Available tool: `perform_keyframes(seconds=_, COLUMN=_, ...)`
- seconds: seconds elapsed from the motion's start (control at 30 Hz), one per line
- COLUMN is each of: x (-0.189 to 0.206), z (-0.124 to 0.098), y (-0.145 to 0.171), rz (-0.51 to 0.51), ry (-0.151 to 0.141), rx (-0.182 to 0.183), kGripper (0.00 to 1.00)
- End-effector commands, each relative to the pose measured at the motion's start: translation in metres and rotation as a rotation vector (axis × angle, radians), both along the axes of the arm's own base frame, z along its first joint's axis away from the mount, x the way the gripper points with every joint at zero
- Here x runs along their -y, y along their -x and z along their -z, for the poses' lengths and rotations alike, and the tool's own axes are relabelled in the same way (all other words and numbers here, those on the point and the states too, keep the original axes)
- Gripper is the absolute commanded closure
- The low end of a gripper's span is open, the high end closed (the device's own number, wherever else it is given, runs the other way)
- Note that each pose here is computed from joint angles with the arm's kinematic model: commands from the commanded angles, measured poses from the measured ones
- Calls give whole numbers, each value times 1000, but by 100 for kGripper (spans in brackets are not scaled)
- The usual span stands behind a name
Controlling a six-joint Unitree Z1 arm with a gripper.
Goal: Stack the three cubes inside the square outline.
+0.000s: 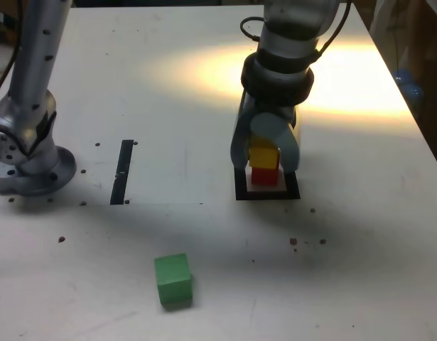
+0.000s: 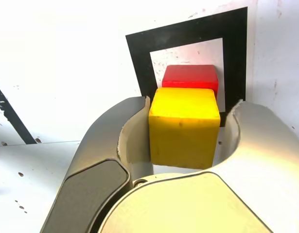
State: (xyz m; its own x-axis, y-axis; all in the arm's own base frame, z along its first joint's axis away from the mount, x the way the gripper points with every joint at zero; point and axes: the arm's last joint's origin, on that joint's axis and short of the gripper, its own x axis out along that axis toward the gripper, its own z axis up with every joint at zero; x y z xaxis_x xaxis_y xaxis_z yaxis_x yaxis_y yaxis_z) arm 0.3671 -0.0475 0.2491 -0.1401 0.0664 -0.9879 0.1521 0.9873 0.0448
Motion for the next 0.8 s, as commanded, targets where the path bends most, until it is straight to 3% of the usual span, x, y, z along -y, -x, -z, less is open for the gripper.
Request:
perform_keyframes(seconds=0.0, x=-2, z=-5, y=1, rz=-1, ry=-3, rx=14, kGripper=1)
perform_keyframes(seconds=0.43, x=-2, z=-47, y=43, rz=9, ry=-53, rx=108, kGripper=1)
perform_keyframes(seconds=0.77, x=37, z=-47, y=88, rz=176, ry=-67, rx=83, kGripper=0)
